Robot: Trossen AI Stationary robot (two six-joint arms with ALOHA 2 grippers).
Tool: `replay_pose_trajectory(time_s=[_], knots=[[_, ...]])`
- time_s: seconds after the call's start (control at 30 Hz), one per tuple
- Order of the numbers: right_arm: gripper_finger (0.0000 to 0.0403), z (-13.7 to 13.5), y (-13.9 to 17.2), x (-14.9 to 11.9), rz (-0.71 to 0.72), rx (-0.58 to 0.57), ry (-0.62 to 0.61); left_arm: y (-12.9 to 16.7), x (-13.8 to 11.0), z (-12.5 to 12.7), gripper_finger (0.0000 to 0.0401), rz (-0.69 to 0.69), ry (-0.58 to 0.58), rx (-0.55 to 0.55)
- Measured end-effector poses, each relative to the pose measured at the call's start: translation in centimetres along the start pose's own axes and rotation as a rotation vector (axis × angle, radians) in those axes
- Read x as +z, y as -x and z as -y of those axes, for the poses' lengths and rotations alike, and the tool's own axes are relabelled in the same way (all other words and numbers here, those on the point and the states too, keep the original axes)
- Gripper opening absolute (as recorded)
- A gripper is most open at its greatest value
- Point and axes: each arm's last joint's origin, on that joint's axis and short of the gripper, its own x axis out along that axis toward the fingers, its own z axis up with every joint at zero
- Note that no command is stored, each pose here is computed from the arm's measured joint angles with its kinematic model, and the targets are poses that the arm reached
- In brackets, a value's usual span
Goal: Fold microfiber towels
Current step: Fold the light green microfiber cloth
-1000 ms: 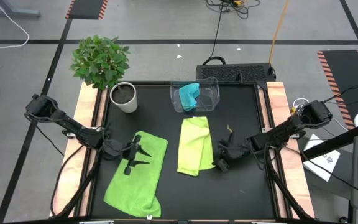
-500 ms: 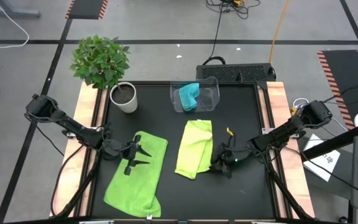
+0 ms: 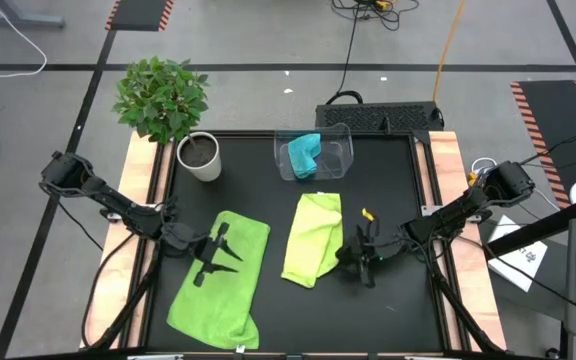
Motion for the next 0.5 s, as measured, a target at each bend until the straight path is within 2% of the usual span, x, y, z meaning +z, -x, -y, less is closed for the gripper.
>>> replay_pose_trajectory(time_s=[0.2,0.37,0.5], knots=[[0.019,-0.1,0.0,0.2,0.016,0.01,0.109,0.0,-0.1,-0.6,0.0145,-0.014,0.043,0.174],[0.019,-0.4,0.0,0.2,0.025,0.028,0.121,0.1,-0.1,-0.8,0.0145,-0.012,0.093,0.271],[0.019,-0.7,0.1,0.1,0.021,0.04,0.119,0.0,-0.2,-1.1,0.0145,0.003,0.224,0.306]])
